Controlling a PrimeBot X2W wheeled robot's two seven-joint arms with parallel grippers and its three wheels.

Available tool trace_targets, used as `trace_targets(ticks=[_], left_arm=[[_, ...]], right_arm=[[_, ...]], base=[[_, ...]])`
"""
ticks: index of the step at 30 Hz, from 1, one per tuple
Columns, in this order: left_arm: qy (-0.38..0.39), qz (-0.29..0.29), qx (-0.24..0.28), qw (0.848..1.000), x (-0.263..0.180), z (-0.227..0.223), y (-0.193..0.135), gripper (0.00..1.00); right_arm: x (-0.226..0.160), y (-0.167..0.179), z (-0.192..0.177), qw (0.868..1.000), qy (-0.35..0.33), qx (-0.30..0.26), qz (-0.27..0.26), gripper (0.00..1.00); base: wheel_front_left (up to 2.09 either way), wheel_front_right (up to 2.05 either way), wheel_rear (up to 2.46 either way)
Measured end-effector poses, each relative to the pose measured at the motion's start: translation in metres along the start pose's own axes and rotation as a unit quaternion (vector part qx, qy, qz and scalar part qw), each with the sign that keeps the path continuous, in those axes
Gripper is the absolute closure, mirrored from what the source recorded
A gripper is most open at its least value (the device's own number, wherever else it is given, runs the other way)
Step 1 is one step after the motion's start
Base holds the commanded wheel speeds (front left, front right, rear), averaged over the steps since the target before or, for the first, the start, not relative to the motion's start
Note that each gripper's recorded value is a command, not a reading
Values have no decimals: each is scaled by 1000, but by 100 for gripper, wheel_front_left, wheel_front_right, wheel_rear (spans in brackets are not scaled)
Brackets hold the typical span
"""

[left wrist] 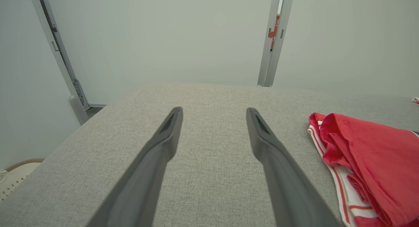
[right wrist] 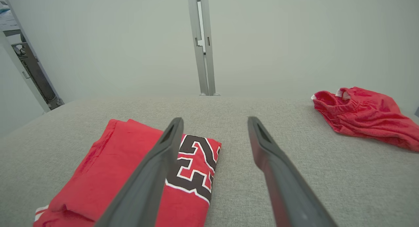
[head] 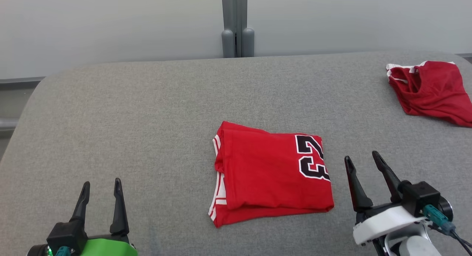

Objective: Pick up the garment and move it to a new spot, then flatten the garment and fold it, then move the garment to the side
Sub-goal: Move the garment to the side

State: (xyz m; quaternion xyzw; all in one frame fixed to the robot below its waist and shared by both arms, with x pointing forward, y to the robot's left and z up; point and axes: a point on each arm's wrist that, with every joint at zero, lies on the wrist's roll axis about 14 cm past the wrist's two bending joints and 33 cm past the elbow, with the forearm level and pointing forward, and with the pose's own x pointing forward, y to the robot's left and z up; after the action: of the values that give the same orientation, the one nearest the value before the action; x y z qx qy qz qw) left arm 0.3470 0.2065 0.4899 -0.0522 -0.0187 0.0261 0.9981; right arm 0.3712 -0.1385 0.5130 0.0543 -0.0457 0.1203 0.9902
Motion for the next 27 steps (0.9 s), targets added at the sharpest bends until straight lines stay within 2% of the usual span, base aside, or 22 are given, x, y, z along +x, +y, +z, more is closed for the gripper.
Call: trace_targets(ticks=[5, 12, 20, 27], left_arm=[[3, 1, -2, 1000, 3, -2, -1, 0], [6, 13, -11, 1000, 4, -4, 3, 0], [19, 37, -9, 999, -1, -11, 16, 0], [27, 44, -9, 999, -1, -16, 19, 0]], right_arm=[[28, 6, -2, 1000, 5, -14, 24, 0], [51, 13, -46, 996, 78, -18, 43, 0], [49, 19, -110, 983, 179, 4, 42, 0], [41, 18, -141, 973, 229, 27, 24, 0]], base=[[0, 0, 0], [0, 0, 0], [0, 0, 0], [0, 0, 0]])
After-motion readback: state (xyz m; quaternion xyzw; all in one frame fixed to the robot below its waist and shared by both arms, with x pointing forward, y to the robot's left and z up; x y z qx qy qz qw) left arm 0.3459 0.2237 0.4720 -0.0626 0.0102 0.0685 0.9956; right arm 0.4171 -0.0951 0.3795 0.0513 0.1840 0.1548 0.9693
